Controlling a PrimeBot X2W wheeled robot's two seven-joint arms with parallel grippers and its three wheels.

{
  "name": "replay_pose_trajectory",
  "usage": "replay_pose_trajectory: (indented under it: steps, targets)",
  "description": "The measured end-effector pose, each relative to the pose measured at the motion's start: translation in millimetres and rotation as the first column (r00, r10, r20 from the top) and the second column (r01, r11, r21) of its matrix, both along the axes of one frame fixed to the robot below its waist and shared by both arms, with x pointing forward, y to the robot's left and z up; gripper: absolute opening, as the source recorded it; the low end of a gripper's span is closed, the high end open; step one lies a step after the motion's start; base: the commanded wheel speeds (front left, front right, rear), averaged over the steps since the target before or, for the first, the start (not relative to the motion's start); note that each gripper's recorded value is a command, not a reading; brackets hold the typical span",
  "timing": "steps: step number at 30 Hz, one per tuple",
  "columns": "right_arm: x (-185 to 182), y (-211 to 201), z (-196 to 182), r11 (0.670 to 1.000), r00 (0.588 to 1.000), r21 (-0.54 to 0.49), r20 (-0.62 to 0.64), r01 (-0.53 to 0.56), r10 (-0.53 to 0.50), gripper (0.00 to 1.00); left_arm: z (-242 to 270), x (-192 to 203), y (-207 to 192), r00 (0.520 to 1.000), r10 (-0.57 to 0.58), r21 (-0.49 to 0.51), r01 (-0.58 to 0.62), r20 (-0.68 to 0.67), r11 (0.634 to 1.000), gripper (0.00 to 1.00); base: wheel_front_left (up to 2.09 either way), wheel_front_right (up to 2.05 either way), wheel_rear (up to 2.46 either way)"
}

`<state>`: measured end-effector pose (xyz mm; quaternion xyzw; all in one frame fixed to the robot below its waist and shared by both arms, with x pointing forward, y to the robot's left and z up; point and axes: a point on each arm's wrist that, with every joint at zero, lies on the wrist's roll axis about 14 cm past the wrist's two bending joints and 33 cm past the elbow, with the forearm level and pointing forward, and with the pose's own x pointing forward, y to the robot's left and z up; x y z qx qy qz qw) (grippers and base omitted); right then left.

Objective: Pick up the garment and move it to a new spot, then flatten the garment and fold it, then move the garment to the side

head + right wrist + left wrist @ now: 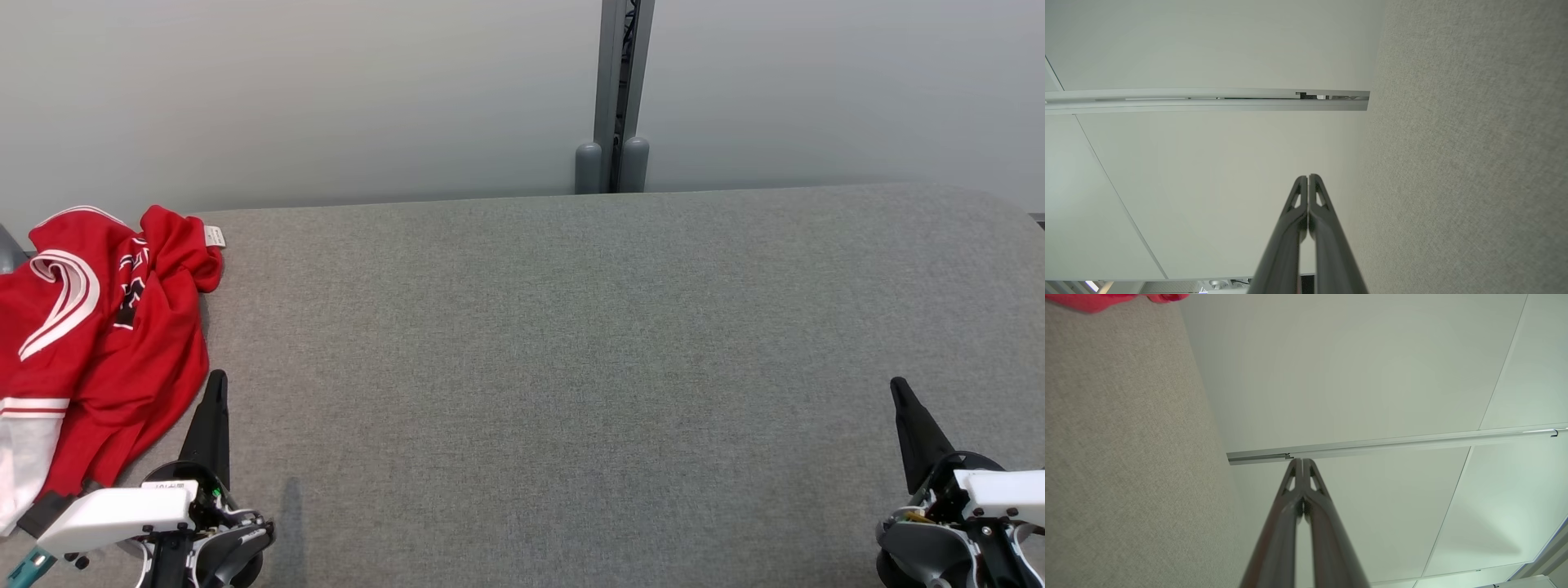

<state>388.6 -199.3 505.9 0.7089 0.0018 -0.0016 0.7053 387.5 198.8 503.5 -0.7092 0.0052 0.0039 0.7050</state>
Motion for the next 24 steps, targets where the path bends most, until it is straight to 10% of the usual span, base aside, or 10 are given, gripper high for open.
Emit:
replay_pose_trajectory:
  steps: [16, 17, 24]
  targets:
    - [0.0, 0.0, 0.0, 1.000, 1.000, 0.000, 0.000, 0.000, 0.000, 0.00, 0.0, 0.0, 0.0, 1.000, 0.000, 0.000, 0.000, 0.000, 1.000, 0.00, 0.00, 0.00, 0.00]
    - [-0.8, 0.4, -2.3, 1.000, 1.000, 0.003, -0.007, 0.000, 0.000, 1.00, -2.7, -1.0, -0.5, 1.000, 0.000, -0.002, 0.000, -0.008, 1.000, 1.00, 0.00, 0.00, 0.00]
    - [-10.6, 4.4, -21.9, 1.000, 0.998, 0.014, -0.064, 0.007, -0.006, 1.00, -24.6, -11.9, -5.2, 0.997, 0.002, -0.013, -0.003, -0.074, 1.000, 1.00, 0.00, 0.00, 0.00]
